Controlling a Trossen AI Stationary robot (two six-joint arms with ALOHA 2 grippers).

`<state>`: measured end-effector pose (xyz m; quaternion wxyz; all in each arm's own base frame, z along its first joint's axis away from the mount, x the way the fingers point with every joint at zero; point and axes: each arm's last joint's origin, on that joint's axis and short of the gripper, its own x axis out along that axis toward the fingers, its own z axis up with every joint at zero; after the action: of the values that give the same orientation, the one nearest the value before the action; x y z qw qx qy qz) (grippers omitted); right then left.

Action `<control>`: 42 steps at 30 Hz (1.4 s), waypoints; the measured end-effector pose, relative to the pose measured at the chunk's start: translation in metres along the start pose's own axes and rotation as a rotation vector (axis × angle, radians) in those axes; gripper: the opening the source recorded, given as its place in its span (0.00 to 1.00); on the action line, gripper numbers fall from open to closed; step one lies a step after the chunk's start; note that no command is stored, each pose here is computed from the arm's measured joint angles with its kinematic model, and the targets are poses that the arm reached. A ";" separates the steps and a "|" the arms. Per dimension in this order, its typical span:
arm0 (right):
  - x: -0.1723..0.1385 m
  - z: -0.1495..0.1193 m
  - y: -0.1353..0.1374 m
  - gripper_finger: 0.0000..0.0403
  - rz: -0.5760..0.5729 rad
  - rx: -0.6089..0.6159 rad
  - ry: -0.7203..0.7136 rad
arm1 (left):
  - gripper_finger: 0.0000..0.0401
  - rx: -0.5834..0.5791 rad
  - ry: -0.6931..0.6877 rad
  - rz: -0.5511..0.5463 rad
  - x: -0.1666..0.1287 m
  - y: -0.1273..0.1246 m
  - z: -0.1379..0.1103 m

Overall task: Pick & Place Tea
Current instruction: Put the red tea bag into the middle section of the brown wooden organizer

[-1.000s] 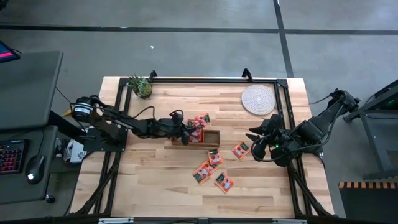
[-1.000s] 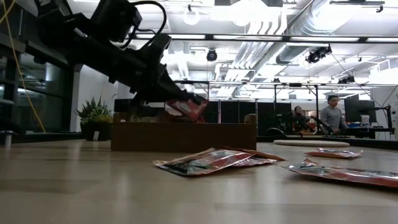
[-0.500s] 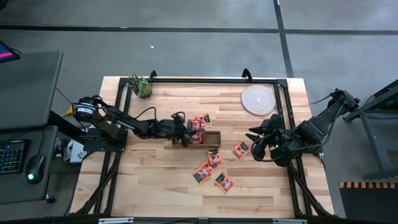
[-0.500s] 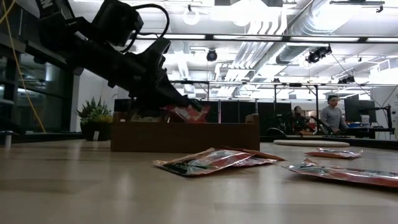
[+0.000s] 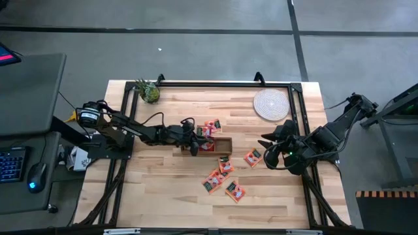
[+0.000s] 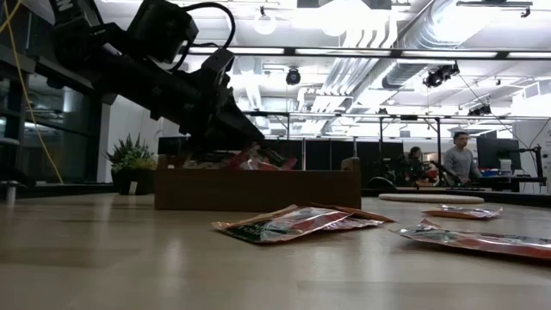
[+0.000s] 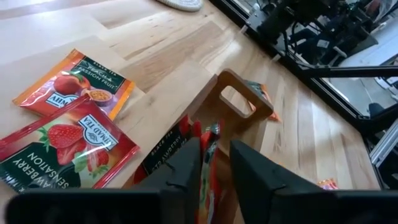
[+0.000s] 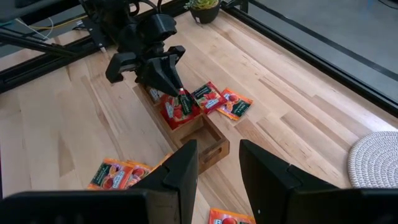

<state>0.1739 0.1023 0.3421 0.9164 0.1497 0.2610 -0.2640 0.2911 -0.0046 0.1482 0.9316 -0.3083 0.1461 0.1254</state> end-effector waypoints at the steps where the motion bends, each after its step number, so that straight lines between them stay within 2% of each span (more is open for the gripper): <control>1: 0.000 0.000 0.000 0.28 0.000 0.000 0.000 | 0.24 -0.001 -0.003 -0.003 0.000 0.000 0.000; 7: 0.000 0.000 0.000 0.28 0.002 0.000 0.003 | 0.34 0.033 -0.037 -0.024 0.004 -0.008 0.010; 13: 0.000 0.000 0.000 0.28 0.004 0.000 0.008 | 0.34 0.108 -0.087 -0.028 0.011 -0.024 0.028; 16: 0.000 -0.001 0.000 0.28 0.013 -0.001 0.022 | 0.34 0.127 -0.042 0.008 0.015 -0.028 0.033; 23: 0.000 -0.001 0.001 0.28 0.017 -0.007 0.029 | 0.34 0.237 0.114 0.192 0.021 -0.036 0.044; 27: 0.000 -0.001 0.000 0.28 0.016 -0.008 0.029 | 0.34 0.337 0.150 0.206 0.022 -0.047 0.057; 32: 0.000 -0.001 0.000 0.28 0.017 -0.012 0.029 | 0.34 0.381 0.243 0.253 0.020 -0.056 0.069; 37: 0.000 -0.001 0.001 0.28 0.017 -0.012 0.029 | 0.34 0.407 0.341 0.202 0.019 -0.056 0.075; 42: 0.000 -0.001 0.001 0.28 0.017 -0.012 0.029 | 0.34 0.363 0.422 0.159 0.019 -0.039 0.082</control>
<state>0.1738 0.1032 0.3415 0.9156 0.1504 0.2745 -0.2523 0.3376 0.0175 0.2255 0.9079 -0.1433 0.3802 0.1028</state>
